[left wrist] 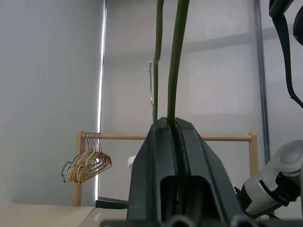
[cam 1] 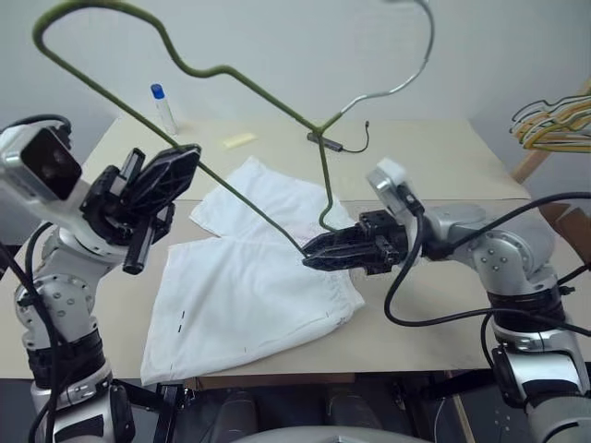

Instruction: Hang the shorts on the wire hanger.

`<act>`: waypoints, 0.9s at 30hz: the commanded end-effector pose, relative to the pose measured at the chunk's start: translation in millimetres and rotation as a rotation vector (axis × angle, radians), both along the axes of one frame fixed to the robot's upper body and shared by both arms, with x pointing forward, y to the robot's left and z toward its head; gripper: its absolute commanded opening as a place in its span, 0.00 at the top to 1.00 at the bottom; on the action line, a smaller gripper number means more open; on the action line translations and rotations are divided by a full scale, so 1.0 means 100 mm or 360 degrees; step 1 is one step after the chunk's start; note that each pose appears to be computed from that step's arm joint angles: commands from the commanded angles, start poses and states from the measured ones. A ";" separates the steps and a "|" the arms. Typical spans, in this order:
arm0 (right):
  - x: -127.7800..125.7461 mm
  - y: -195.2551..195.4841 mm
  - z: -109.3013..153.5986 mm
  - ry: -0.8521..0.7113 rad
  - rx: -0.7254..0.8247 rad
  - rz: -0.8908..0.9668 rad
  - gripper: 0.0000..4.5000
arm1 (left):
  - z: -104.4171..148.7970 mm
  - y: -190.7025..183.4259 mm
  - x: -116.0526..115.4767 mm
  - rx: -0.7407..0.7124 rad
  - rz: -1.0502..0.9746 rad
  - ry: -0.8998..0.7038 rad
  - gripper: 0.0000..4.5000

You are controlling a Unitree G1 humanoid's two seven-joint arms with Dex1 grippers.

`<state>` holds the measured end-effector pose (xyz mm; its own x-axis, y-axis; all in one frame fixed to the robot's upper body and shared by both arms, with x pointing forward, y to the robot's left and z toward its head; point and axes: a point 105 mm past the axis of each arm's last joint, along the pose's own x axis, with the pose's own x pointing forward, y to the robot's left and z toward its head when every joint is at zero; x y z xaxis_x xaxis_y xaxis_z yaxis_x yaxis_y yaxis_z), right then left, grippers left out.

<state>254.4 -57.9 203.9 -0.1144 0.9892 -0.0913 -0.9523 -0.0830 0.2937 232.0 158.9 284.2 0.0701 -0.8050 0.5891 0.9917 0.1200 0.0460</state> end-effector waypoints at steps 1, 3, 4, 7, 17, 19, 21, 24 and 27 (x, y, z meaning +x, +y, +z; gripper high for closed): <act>0.00 0.02 0.09 -0.0045 0.0016 0.0007 0.90 | 0.04 -0.02 -0.04 -0.0003 0.0011 -0.0066 1.00; 0.00 0.02 0.08 -0.0048 0.0012 0.0000 0.99 | 0.03 -0.02 -0.03 -0.0003 0.0020 -0.0056 1.00; 0.00 0.02 0.08 -0.0049 0.0011 -0.0002 0.99 | 0.02 -0.02 -0.02 -0.0005 0.0026 -0.0052 1.00; -0.02 0.03 0.07 -0.0054 0.0012 0.0001 0.99 | 0.01 -0.02 0.00 -0.0007 0.0043 -0.0057 1.00; 0.03 -0.01 0.22 -0.0037 0.0150 -0.0073 1.00 | -0.44 -0.11 0.27 0.0390 0.0276 0.0170 0.42; 0.08 -0.06 0.24 -0.0003 0.0174 -0.0140 1.00 | -0.67 -0.11 0.36 0.0641 0.0383 0.0207 0.32; 0.13 -0.17 0.22 0.0072 0.0160 -0.0240 1.00 | -0.84 -0.04 0.42 0.0801 0.0481 0.0233 0.18; 0.16 -0.39 0.07 0.0238 0.0062 -0.0379 1.00 | -0.99 0.01 0.41 0.1008 0.0544 0.0196 0.01; 0.19 -0.67 -0.16 0.0489 -0.0089 -0.0582 1.00 | -1.09 0.01 0.39 0.1130 0.0564 0.0173 0.01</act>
